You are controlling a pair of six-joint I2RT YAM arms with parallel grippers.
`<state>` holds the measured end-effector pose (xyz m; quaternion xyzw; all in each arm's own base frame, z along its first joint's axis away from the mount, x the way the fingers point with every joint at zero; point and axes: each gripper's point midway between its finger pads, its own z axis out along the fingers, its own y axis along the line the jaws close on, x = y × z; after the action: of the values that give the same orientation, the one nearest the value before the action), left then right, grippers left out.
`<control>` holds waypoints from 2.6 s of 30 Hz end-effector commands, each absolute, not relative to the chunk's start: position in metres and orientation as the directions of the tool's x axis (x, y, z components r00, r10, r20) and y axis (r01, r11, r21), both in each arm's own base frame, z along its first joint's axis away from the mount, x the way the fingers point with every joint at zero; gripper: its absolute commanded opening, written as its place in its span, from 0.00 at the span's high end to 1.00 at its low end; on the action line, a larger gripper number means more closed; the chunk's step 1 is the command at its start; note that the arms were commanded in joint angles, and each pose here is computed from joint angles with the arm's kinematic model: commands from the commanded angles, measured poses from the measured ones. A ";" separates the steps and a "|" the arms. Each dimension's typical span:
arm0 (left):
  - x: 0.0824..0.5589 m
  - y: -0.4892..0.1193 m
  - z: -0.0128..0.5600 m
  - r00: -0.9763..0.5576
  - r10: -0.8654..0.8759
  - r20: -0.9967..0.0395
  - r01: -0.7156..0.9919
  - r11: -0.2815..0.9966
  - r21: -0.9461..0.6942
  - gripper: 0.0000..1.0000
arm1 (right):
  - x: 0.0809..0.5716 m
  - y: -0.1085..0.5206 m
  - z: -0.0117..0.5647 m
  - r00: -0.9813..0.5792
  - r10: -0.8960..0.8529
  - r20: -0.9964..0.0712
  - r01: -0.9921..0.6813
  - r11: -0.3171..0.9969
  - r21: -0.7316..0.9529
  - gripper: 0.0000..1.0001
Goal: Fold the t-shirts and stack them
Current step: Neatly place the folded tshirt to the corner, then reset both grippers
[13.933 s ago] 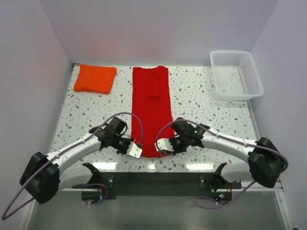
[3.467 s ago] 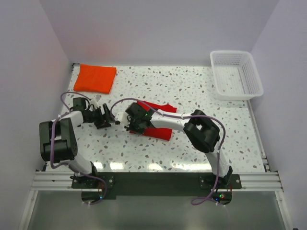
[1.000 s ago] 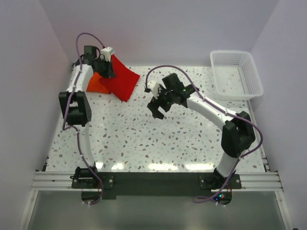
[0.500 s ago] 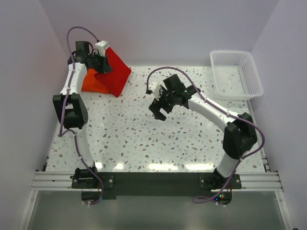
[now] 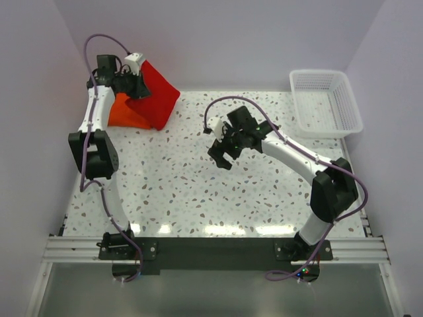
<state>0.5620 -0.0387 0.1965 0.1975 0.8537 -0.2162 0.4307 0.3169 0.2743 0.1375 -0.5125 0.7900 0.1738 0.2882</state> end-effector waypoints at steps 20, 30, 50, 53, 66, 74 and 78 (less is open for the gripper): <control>0.590 0.013 0.218 -0.461 0.108 -0.881 0.524 0.834 -0.172 1.00 | 0.322 0.267 0.149 -0.282 -0.724 -0.630 -0.906 0.417 -0.072 0.01; 0.598 0.051 0.162 -0.535 0.101 -0.839 0.468 0.862 -0.194 1.00 | 0.329 0.270 0.142 -0.288 -0.738 -0.610 -0.908 0.413 -0.071 0.01; 0.627 0.146 0.127 -0.466 0.333 -0.820 0.380 0.912 0.155 0.65 | 0.327 0.265 0.138 -0.306 -0.762 -0.571 -0.914 0.404 -0.050 0.01; 0.632 0.175 0.132 -0.451 0.394 -0.801 0.337 0.906 0.256 0.45 | 0.327 0.264 0.138 -0.307 -0.761 -0.571 -0.914 0.402 -0.045 0.01; 0.614 0.238 0.220 -0.373 0.324 -0.869 0.094 0.945 0.312 0.18 | 0.330 0.259 0.131 -0.319 -0.754 -0.575 -0.912 0.410 -0.032 0.01; 0.614 0.161 0.227 -0.311 0.170 -0.935 0.267 0.960 0.085 0.37 | 0.336 0.256 0.126 -0.373 -0.724 -0.580 -0.896 0.443 0.023 0.01; 0.623 0.140 0.184 -0.387 0.125 -0.914 0.271 0.962 0.017 0.54 | 0.339 0.257 0.129 -0.375 -0.721 -0.582 -0.895 0.446 0.025 0.01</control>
<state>0.6163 0.1713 0.1959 0.1248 0.8301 -0.0241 0.5429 0.3333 0.2446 0.1106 -0.4989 0.8212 0.1509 0.2324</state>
